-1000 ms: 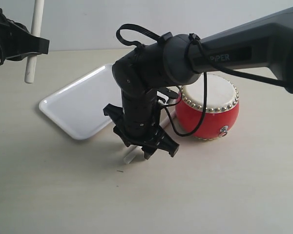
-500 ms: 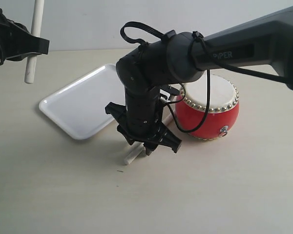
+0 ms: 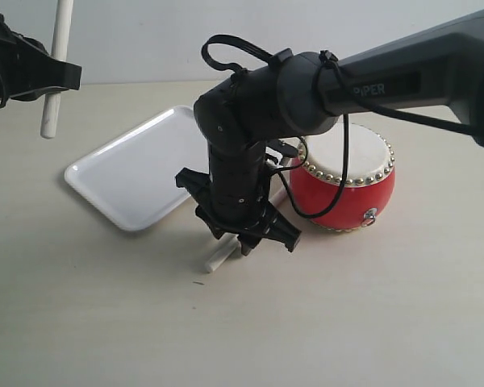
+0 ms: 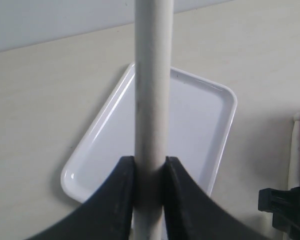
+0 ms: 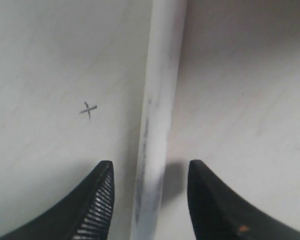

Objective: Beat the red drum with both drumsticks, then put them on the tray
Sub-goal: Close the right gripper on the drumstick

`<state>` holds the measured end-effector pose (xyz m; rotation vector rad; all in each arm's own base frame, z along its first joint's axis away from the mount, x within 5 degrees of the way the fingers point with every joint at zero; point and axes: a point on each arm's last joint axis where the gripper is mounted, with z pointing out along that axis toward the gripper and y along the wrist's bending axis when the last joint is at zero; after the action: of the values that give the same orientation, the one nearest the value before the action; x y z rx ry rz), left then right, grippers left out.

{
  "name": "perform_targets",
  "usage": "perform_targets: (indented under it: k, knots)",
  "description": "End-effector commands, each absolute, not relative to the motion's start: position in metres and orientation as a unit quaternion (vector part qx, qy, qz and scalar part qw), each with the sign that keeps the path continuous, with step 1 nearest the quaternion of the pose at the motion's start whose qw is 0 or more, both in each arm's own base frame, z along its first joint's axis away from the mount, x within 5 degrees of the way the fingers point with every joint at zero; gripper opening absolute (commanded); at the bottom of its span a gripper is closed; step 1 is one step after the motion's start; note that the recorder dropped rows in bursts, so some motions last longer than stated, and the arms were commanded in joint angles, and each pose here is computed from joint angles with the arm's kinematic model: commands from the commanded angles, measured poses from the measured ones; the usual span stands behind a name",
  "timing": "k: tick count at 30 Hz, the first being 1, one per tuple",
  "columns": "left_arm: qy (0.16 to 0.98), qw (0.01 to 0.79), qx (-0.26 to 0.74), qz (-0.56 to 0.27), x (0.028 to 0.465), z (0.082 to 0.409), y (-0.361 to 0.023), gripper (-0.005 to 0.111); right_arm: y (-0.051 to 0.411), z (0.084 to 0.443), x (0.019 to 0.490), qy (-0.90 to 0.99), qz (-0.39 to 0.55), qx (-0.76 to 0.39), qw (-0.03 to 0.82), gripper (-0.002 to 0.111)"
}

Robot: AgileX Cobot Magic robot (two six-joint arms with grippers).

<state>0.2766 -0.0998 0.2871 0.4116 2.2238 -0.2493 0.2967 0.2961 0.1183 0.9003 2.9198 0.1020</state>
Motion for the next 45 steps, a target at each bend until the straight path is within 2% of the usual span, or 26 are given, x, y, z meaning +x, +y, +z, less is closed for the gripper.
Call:
perform_targets:
  k: [1, 4, 9, 14, 21, 38, 45]
  knots:
    - [0.885, 0.423, 0.162, -0.105, 0.2746, 0.2889, -0.1013, 0.0, 0.295, 0.1208, 0.2995, 0.954, 0.037, 0.295, 0.046, 0.035]
    - [0.885, 0.423, 0.162, -0.105, 0.2746, 0.2889, -0.1013, 0.0, 0.295, 0.1208, 0.2995, 0.953, 0.037, 0.299, 0.046, 0.029]
    - [0.885, 0.423, 0.162, -0.105, 0.2746, 0.2889, -0.1013, 0.0, 0.295, 0.1176, 0.2995, 0.952, 0.034, 0.303, 0.044, 0.028]
    - [0.885, 0.423, 0.162, -0.105, 0.2746, 0.2889, -0.1013, 0.0, 0.2949, 0.1171, 0.2993, 0.952, 0.033, 0.303, 0.043, 0.021]
    - [0.886, 0.422, 0.162, -0.105, 0.2745, 0.2888, -0.1013, 0.0, 0.2944, 0.117, 0.2993, 0.952, 0.03, 0.301, 0.044, 0.0]
    - [0.886, 0.422, 0.162, -0.105, 0.2744, 0.2886, -0.1013, 0.0, 0.2932, 0.1171, 0.3005, 0.955, 0.026, 0.291, 0.052, 0.0]
    - [0.886, 0.422, 0.162, -0.105, 0.2744, 0.2886, -0.1013, 0.0, 0.293, 0.1234, 0.3018, 0.975, 0.028, 0.209, 0.066, 0.0]
